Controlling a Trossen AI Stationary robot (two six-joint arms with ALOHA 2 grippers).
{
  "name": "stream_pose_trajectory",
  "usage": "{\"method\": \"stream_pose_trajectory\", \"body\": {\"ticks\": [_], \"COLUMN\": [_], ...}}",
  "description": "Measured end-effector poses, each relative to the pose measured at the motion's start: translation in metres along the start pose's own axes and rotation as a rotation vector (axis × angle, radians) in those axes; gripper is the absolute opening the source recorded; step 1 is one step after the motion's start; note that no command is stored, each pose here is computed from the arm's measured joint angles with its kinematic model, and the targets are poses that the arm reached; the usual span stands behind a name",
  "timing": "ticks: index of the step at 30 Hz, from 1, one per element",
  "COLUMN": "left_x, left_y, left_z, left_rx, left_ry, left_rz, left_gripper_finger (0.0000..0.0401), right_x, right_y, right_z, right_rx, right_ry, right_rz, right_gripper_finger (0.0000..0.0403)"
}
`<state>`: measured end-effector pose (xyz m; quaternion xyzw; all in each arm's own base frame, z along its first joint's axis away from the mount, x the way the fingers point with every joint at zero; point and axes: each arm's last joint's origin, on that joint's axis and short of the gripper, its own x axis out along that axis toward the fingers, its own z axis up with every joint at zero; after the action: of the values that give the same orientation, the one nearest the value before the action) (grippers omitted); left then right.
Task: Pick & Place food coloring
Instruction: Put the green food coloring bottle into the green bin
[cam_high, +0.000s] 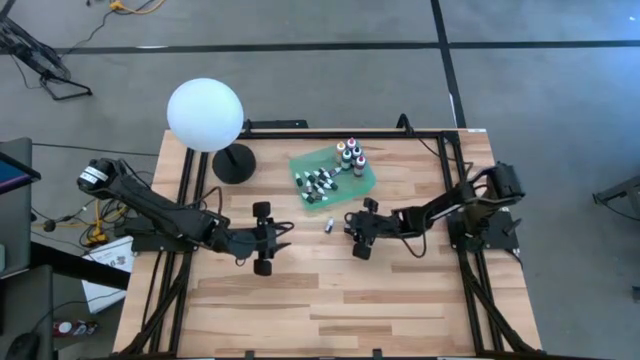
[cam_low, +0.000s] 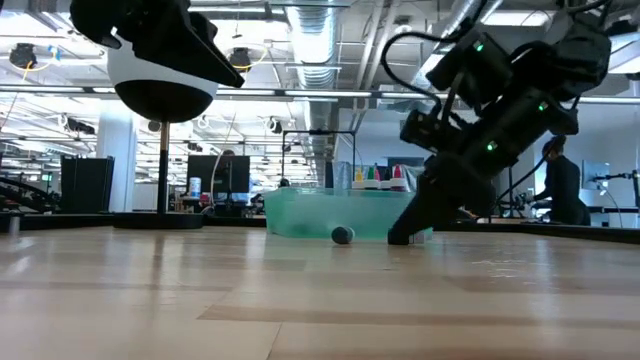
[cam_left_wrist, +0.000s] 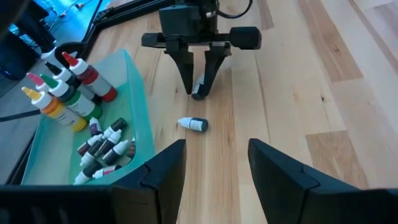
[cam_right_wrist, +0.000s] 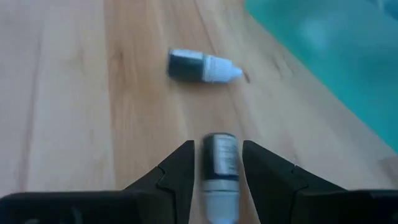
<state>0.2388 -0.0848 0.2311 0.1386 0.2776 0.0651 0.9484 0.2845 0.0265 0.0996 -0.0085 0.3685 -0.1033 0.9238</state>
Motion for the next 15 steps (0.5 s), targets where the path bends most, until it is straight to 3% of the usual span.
{"method": "stream_pose_trajectory", "body": {"ticks": [15], "left_x": [0.0000], "left_y": [0.0000], "left_z": [0.0000], "left_rx": [-0.001], "left_ry": [0.000], "left_rz": [-0.001], "left_gripper_finger": [0.0168], "right_x": [-0.0010], "right_y": [-0.0038], "right_z": [-0.0044], "right_rx": [0.028], "right_ry": [0.067], "right_rz": [-0.001], "right_gripper_finger": [0.0127]}}
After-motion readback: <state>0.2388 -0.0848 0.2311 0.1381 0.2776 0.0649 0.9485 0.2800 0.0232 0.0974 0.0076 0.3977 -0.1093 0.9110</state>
